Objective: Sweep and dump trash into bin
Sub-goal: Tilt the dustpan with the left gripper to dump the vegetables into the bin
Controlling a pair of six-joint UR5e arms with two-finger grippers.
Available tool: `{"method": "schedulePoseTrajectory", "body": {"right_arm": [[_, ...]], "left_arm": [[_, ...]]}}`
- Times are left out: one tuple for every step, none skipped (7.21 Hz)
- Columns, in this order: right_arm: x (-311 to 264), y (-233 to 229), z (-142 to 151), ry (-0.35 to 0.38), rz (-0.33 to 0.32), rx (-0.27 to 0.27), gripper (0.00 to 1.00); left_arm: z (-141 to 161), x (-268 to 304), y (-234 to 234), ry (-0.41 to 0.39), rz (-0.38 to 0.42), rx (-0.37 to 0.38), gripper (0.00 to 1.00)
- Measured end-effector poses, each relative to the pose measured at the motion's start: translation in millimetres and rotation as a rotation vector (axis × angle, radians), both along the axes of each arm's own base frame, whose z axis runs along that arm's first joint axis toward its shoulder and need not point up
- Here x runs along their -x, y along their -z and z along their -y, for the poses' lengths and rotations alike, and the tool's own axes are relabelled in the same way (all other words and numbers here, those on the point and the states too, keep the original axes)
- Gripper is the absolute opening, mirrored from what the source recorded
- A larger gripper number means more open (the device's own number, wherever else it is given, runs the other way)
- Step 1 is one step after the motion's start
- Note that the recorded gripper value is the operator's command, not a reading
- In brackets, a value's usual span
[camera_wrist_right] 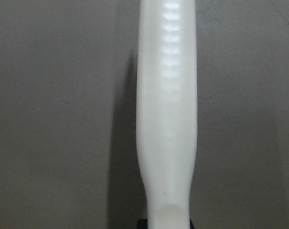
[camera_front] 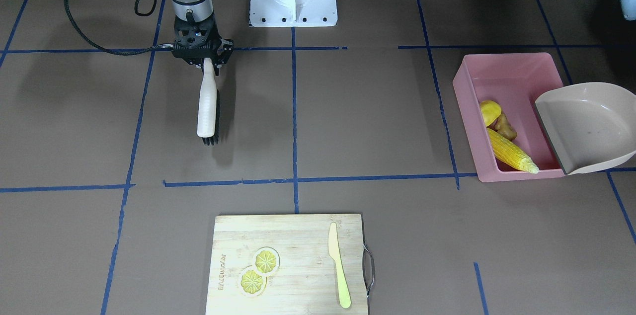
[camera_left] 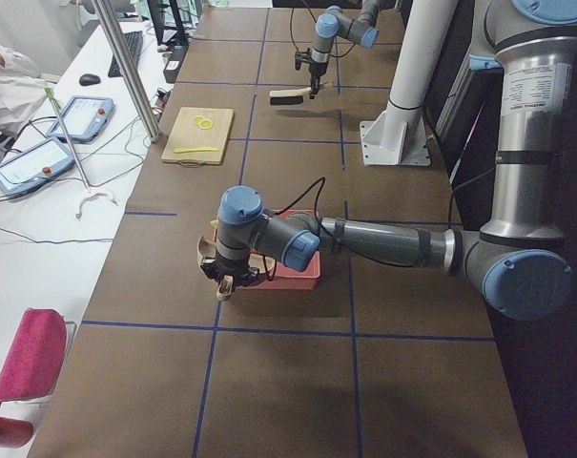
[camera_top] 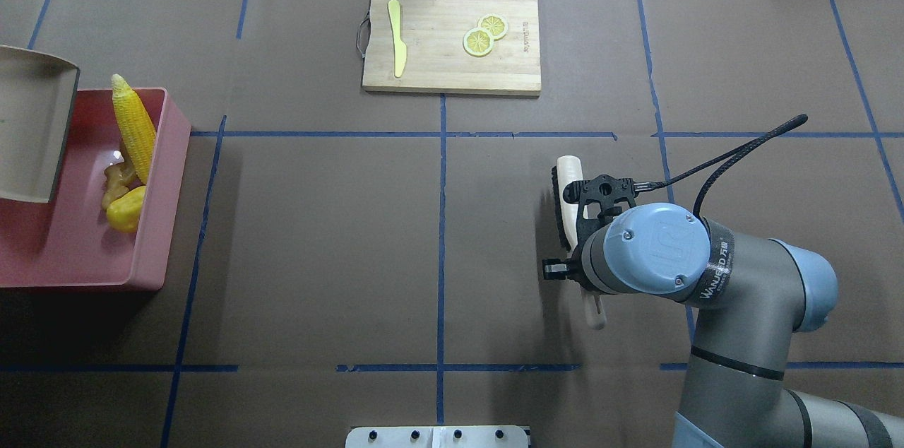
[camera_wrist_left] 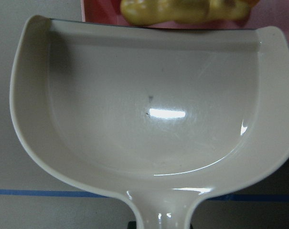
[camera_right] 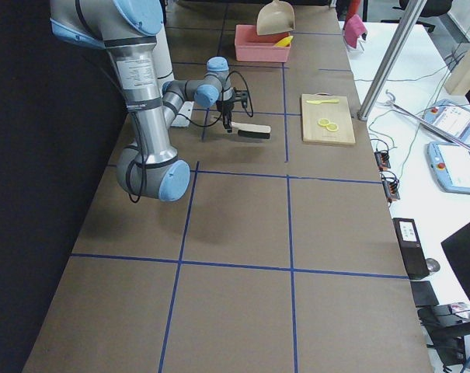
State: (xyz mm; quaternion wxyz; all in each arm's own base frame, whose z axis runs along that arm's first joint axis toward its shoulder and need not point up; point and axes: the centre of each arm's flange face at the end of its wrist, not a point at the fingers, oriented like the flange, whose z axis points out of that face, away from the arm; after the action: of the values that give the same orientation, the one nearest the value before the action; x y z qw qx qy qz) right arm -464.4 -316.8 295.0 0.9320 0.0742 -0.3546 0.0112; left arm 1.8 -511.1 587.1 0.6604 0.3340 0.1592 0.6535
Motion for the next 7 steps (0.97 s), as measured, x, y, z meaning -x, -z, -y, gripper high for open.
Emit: {"method": "schedulePoseTrajectory", "body": {"right_arm": [[0.0, 0.3, 0.2, 0.000, 0.000, -0.001, 0.00], [-0.1, 0.5, 0.4, 0.000, 0.001, -0.001, 0.00], [0.0, 0.9, 0.3, 0.000, 0.001, -0.001, 0.00], [0.3, 1.5, 0.2, 0.001, 0.002, -0.002, 0.00], [0.6, 2.2, 0.0, 0.001, 0.004, -0.002, 0.00], [0.6, 3.1, -0.2, 0.001, 0.006, -0.002, 0.00], [0.6, 3.8, -0.2, 0.000, 0.007, -0.001, 0.00]], "left_arm": [[1.1, 4.0, -0.7, -0.002, 0.007, 0.007, 0.00], [4.4, 6.0, 1.7, -0.003, 0.009, 0.011, 0.00], [8.2, 6.6, 5.2, -0.003, 0.009, 0.016, 0.00], [10.5, 6.5, 7.2, -0.003, 0.008, 0.019, 0.00], [11.2, 6.5, 7.8, -0.001, 0.005, 0.024, 0.00], [11.6, 4.9, 10.2, -0.005, -0.015, 0.041, 0.00], [12.7, 2.6, 17.1, -0.006, -0.070, 0.075, 0.00]]}}
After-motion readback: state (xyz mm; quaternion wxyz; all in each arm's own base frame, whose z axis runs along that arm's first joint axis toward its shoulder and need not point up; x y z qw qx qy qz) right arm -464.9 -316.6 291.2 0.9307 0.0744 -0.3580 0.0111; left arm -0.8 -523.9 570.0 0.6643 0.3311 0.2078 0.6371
